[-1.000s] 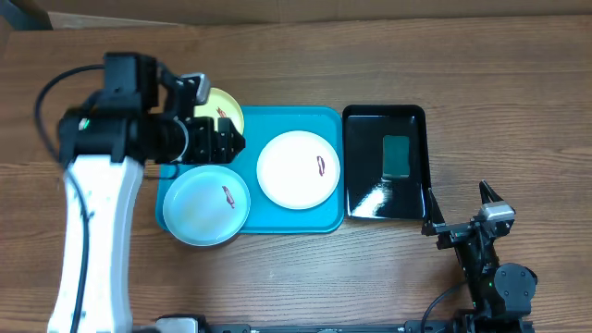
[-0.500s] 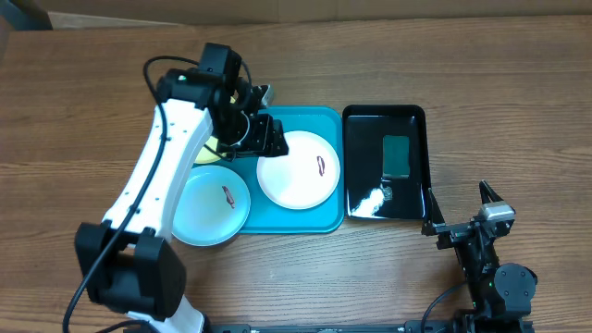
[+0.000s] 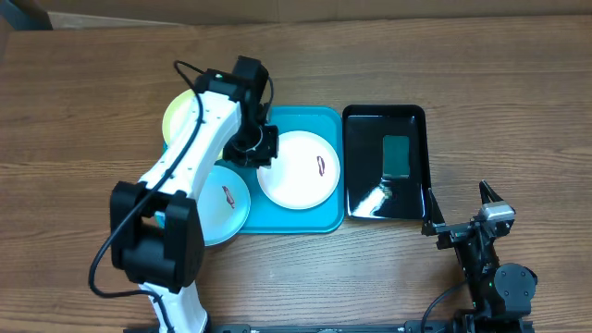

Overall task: Clean dirty plates on tray and stack at the side
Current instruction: 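Reach the left gripper to the white plate's left rim and grip it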

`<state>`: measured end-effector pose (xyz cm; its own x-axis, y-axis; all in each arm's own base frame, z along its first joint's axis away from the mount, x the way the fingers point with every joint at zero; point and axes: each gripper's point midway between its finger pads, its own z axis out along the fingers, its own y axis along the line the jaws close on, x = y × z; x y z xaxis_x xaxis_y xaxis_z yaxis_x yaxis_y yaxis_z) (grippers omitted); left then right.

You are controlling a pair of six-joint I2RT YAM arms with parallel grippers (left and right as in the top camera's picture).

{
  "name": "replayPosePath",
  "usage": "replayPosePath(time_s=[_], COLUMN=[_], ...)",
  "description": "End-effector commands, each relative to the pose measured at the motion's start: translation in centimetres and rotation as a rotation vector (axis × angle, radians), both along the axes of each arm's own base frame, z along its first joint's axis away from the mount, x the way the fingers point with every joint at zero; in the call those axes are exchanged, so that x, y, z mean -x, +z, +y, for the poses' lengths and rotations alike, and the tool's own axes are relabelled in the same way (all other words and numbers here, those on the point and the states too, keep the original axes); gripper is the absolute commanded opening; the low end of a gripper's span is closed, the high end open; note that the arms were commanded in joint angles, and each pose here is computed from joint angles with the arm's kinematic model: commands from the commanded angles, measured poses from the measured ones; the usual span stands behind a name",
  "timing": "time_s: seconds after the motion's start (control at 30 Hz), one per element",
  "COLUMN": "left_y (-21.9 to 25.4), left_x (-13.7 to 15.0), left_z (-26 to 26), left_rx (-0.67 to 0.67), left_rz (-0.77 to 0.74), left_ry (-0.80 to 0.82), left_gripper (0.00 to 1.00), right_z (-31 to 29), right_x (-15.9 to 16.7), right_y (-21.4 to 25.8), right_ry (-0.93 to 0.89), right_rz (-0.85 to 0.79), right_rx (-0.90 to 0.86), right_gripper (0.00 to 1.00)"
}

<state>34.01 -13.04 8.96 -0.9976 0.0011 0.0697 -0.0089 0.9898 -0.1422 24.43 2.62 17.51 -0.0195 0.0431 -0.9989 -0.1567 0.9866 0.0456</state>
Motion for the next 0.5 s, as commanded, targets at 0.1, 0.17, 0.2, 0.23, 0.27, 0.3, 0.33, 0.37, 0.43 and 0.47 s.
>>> replayPosePath(time_s=[0.1, 0.17, 0.2, 0.23, 0.27, 0.3, 0.33, 0.37, 0.43, 0.47], left_y=[-2.6, -3.1, -3.4, -3.6, -3.7, -3.8, -4.0, -4.1, -4.3, -4.6], left_x=[-0.6, -0.7, -0.7, -0.7, -0.7, -0.8, -0.8, -0.9, -1.0, -1.1], left_z=[0.8, 0.9, 0.9, 0.9, 0.9, 0.9, 1.0, 1.0, 1.0, 1.0], left_rx=[-0.097, -0.099, -0.101, -0.102, -0.103, -0.105, -0.112, -0.114, -0.117, -0.117], left_rz=[0.037, 0.048, 0.052, 0.054, 0.057, 0.057, 0.058, 0.055, 0.055, 0.057], left_ry=[0.009, 0.011, 0.010, 0.010, 0.010, 0.009, 0.009, 0.008, 0.008, 0.008], left_gripper=[0.26, 0.26, 0.27, 0.27, 0.27, 0.27, 0.27, 0.27, 0.27, 0.27], right_z=[0.1, 0.1, 0.1, 0.1, 0.1, 0.1, 0.1, 0.1, 0.1, 0.1], right_x=[0.0, 0.0, 0.0, 0.0, 0.0, 0.0, 0.0, 0.0, 0.0, 0.0], right_y=[-0.2, -0.3, -0.2, -0.2, -0.2, -0.2, -0.2, -0.2, -0.2, -0.2], right_ry=[0.003, 0.003, 0.003, 0.003, 0.003, 0.003, 0.003, 0.003, 0.003, 0.003], right_rz=[-0.001, -0.001, -0.001, -0.001, -0.001, -0.001, -0.001, -0.001, -0.001, -0.001], right_rx=[0.001, 0.001, 0.001, 0.001, 0.001, 0.001, 0.001, 0.001, 0.001, 0.001], right_gripper=[1.00, 1.00, 1.00, 1.00, 1.00, 1.00, 1.00, 1.00, 1.00, 1.00])
